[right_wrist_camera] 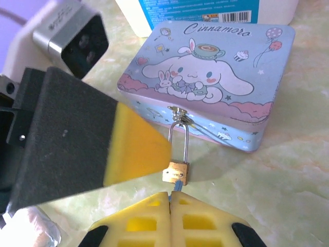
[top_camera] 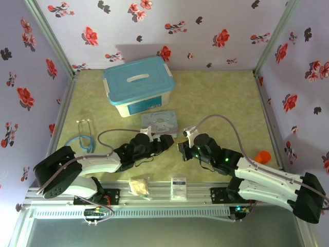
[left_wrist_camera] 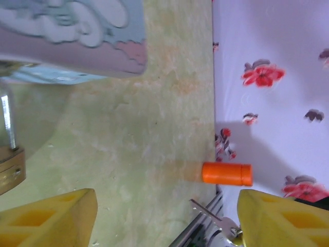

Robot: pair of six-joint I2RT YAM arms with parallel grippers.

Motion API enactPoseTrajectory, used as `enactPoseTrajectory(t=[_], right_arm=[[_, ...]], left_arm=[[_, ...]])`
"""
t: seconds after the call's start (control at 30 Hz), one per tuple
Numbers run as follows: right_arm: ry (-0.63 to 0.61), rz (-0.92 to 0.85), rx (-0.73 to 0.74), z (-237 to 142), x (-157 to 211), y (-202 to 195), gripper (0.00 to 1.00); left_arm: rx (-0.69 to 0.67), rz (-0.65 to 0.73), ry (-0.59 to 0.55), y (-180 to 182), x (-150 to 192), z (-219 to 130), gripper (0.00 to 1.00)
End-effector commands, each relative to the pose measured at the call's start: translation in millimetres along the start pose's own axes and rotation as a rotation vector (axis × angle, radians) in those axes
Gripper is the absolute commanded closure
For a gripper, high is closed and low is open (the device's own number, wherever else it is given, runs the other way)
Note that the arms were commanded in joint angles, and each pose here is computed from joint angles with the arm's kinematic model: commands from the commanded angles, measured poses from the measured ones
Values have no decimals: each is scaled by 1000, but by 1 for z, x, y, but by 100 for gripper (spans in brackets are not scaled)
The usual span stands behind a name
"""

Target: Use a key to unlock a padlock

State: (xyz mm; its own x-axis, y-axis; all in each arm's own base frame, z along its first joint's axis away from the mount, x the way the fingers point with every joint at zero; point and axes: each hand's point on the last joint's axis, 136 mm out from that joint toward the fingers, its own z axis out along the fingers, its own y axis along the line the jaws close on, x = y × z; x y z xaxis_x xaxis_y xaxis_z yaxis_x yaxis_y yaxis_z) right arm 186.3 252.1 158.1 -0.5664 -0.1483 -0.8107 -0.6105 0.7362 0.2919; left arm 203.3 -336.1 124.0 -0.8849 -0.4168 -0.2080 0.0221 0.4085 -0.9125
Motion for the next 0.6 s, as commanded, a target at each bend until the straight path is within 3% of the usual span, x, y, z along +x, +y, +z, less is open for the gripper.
enactPoseTrajectory(t=[0.0,0.2,0.33,0.57], right_arm=[[-125,23,-16,-3,-25,6,100],[-196,21,-60,4,-35,19,100],[-217,9,-58,8,-36,25,100],[-204,3,-37,11,-28,22,100]], left_arm=[[177,-195,-74,-30,-16,-6,26],[362,-383,-56,-50,-19,-2,22],[378,-430,-43,-54,-17,4,24],[411,-413,-78,-65,-27,-4,49]])
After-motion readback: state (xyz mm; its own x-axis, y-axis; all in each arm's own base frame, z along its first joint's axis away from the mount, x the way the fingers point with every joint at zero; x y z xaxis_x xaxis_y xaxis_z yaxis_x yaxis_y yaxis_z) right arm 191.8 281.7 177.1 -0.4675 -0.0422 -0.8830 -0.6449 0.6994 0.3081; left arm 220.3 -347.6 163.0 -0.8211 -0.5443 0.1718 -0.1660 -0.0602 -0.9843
